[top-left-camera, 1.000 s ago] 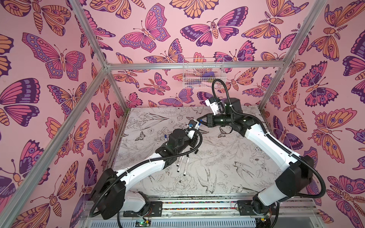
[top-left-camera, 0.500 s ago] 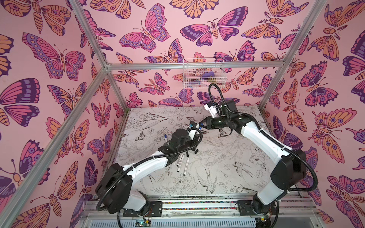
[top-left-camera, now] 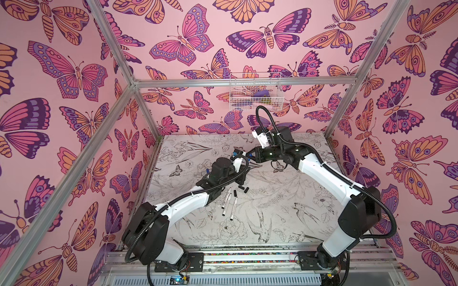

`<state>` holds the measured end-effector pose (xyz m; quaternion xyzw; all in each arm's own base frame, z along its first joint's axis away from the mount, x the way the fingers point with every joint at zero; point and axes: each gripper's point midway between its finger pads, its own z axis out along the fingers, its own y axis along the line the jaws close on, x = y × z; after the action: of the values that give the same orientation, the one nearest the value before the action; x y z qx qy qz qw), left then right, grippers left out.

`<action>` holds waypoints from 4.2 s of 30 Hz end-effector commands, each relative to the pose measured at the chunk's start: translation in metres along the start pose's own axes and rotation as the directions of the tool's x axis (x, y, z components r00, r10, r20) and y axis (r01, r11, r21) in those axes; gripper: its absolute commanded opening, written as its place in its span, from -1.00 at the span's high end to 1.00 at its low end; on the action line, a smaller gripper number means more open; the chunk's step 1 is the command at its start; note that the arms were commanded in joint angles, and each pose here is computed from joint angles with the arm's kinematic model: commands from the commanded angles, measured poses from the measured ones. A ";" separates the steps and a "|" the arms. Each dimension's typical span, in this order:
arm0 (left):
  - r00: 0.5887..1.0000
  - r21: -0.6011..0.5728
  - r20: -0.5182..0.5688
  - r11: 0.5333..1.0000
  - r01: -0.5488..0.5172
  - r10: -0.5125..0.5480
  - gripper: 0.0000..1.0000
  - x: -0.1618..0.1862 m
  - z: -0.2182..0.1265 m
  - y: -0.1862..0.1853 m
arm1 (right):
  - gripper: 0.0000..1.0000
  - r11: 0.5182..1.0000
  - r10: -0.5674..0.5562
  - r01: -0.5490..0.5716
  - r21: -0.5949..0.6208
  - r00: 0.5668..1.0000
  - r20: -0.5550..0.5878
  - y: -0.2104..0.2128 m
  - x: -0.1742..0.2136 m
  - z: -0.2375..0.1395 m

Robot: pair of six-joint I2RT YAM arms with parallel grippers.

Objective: Insert the pens into the pen caps

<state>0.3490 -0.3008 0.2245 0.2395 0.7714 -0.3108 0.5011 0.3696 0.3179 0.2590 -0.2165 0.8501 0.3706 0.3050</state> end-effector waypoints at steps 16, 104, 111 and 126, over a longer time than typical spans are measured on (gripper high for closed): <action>0.648 0.043 0.759 0.989 -0.144 0.061 1.00 -0.216 -0.121 -0.039 | 1.00 0.927 0.293 -0.365 -0.087 0.849 -0.439 -0.005 0.138 -0.001; 0.662 -0.712 -0.207 0.575 0.402 -0.720 0.41 0.187 -0.093 0.225 | -0.29 0.939 0.339 -0.330 -0.100 0.936 0.098 -0.043 0.025 -0.075; 0.684 -0.716 -0.142 0.551 0.428 -0.716 0.19 0.163 -0.107 0.217 | -0.28 0.941 0.331 -0.321 -0.105 0.938 0.099 -0.040 0.026 -0.076; 0.683 -0.418 -0.514 0.847 0.328 -0.518 0.06 0.179 -0.085 0.042 | -0.27 0.946 0.321 -0.315 -0.074 0.943 0.084 -0.046 0.030 -0.071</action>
<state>0.2876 -0.1851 0.0946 0.0300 0.9527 -0.1961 0.2300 0.3498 0.2297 0.2567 -0.0600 0.8430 0.4587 0.2746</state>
